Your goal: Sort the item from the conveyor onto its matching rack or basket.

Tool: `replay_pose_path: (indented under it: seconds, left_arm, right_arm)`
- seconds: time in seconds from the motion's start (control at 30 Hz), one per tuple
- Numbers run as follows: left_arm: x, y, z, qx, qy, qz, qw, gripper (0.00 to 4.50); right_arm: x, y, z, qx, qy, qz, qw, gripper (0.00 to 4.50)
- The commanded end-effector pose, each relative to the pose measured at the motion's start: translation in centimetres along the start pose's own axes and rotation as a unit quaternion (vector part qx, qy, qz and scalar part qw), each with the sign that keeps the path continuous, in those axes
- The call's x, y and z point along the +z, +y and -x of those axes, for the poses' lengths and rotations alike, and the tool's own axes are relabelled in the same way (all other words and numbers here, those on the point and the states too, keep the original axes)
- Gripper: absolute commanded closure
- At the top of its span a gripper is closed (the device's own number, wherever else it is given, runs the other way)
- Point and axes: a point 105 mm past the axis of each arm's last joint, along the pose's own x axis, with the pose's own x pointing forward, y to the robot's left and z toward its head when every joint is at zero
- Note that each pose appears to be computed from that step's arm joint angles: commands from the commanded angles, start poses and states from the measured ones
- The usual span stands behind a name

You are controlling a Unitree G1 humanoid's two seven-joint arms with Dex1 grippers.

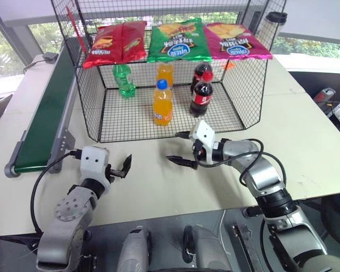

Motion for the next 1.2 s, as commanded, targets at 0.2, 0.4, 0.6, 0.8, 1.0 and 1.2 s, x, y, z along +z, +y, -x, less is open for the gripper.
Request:
replay_pose_path:
  seconds: [0.2,0.4,0.6,0.8,1.0,1.2]
  left_arm:
    - [2.1,0.9,1.2,0.028,-0.037,-0.011,0.999,0.02]
    - [3.8,4.7,4.8,0.123,-0.070,0.010,0.990,0.02]
    - [3.3,8.9,7.8,0.201,-0.058,0.023,0.978,0.02]
    - [2.7,11.3,8.8,0.234,-0.051,0.043,0.970,0.02]
    - [2.1,12.3,8.8,0.243,-0.045,0.053,0.968,0.02]
    - [2.2,12.7,8.5,0.243,-0.048,0.055,0.967,0.02]
  right_arm:
    - [1.3,0.1,-0.1,0.013,-0.021,0.020,1.000,0.00]
    - [2.3,0.4,-0.1,0.036,-0.043,0.027,0.998,0.00]
    - [3.5,1.4,-0.2,0.074,-0.076,0.016,0.994,0.00]
    - [5.3,2.1,-0.4,0.092,-0.117,-0.011,0.989,0.00]
    - [5.1,2.0,-0.3,0.091,-0.114,-0.010,0.989,0.00]
    - [3.9,1.9,0.0,0.085,-0.092,-0.003,0.992,0.00]
